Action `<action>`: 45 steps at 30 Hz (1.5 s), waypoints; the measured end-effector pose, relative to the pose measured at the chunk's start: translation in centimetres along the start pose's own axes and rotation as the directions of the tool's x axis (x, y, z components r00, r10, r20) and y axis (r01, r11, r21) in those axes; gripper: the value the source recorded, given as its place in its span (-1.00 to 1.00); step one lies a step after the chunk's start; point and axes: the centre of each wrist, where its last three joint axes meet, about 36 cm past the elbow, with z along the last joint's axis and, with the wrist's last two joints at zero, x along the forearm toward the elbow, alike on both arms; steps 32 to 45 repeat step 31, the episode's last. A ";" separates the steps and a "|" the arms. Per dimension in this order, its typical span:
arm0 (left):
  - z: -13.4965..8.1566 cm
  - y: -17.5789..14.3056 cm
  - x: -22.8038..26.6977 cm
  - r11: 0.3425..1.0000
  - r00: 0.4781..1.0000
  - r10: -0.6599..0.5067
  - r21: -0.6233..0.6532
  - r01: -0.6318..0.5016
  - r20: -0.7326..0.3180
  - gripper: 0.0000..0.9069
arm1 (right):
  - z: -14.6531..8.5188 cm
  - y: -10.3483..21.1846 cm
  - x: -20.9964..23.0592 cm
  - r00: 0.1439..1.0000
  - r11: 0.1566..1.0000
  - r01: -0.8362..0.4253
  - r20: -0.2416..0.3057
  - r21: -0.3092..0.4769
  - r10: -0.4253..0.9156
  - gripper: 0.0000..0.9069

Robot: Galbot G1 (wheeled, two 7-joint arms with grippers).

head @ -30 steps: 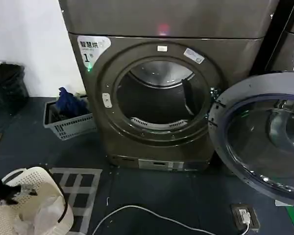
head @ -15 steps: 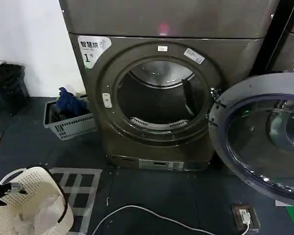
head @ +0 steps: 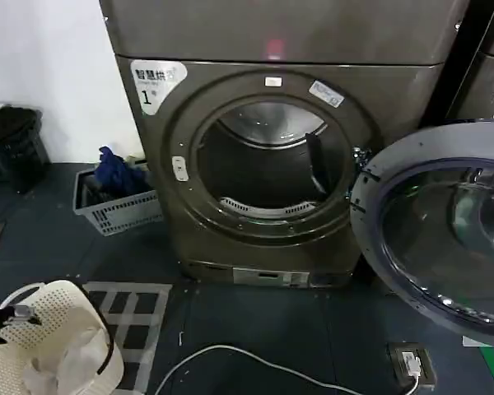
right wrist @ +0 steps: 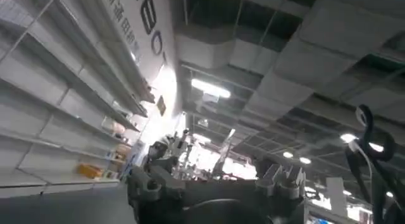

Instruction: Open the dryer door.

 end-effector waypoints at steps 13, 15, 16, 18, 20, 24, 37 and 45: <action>0.2 0.2 0.3 1.000 1.000 -0.004 -0.004 0.004 -0.011 1.00 | -0.6 -0.6 0.9 0.979 0.971 -0.156 -0.161 -0.181 0.127 1.00; 0.1 0.2 0.2 1.000 1.000 -0.004 -0.004 0.004 -0.007 1.00 | -0.7 -0.6 1.1 0.972 0.960 -0.166 -0.203 -0.224 0.121 1.00; 0.1 0.2 0.2 1.000 1.000 -0.005 -0.004 0.005 -0.006 1.00 | -0.7 -0.5 1.3 0.969 0.956 -0.167 -0.218 -0.242 0.114 1.00; 0.1 0.3 0.2 1.000 1.000 -0.005 -0.005 0.005 -0.006 1.00 | -0.6 -0.3 1.5 0.969 0.953 -0.160 -0.227 -0.258 0.102 1.00; 0.1 0.3 0.2 1.000 1.000 -0.006 -0.005 0.006 -0.006 1.00 | -0.6 -0.1 1.7 0.969 0.951 -0.150 -0.231 -0.269 0.087 1.00; 0.1 0.4 0.3 1.000 1.000 -0.014 -0.006 0.014 -0.008 1.00 | -0.5 0.3 1.9 0.970 0.952 -0.130 -0.234 -0.277 0.064 1.00; 0.2 0.3 0.5 1.000 1.000 -0.018 -0.001 0.018 -0.008 1.00 | -0.2 0.7 2.2 0.970 0.953 -0.122 -0.235 -0.279 0.055 1.00; 0.2 0.3 0.5 1.000 1.000 -0.018 -0.001 0.018 -0.008 1.00 | -0.2 0.7 2.2 0.970 0.953 -0.122 -0.235 -0.279 0.055 1.00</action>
